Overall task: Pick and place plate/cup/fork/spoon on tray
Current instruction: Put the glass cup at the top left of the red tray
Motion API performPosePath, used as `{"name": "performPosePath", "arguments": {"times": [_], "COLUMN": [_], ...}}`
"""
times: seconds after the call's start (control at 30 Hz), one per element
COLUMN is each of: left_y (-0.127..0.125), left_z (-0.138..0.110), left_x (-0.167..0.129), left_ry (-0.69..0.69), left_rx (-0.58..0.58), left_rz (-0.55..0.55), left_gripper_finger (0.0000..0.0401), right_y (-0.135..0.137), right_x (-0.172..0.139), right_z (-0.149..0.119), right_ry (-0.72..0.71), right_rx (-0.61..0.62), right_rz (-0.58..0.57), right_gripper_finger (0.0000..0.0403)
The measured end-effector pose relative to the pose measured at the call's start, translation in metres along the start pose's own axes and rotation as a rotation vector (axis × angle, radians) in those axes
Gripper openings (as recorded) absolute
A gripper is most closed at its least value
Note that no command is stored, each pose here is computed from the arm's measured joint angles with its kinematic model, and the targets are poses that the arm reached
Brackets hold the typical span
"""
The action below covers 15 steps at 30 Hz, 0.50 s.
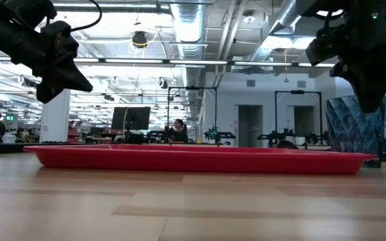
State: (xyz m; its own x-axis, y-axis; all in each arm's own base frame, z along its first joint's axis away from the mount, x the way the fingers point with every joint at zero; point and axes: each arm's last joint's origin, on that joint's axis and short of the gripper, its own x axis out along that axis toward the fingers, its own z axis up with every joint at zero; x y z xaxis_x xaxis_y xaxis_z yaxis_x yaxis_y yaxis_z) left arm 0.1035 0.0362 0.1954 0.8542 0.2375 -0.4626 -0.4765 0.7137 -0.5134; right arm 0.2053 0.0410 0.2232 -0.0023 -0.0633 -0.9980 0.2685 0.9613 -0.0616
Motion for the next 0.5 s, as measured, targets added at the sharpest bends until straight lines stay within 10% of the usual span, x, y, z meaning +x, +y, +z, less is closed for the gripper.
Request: {"name": "performPosePath", "arguments": {"times": [0.5], "left_y": [0.0], "left_z": [0.001], "left_x": [0.0], "left_ry": [-0.017], "left_rx": [0.005], "left_rz": [0.013], "left_gripper_finger": [0.0], "right_y": [-0.029], "right_x": [-0.048], "right_z": [-0.028], "right_ry": [-0.067], "right_rx": [0.123], "right_rz": [0.103], "right_gripper_finger": [0.0014]}}
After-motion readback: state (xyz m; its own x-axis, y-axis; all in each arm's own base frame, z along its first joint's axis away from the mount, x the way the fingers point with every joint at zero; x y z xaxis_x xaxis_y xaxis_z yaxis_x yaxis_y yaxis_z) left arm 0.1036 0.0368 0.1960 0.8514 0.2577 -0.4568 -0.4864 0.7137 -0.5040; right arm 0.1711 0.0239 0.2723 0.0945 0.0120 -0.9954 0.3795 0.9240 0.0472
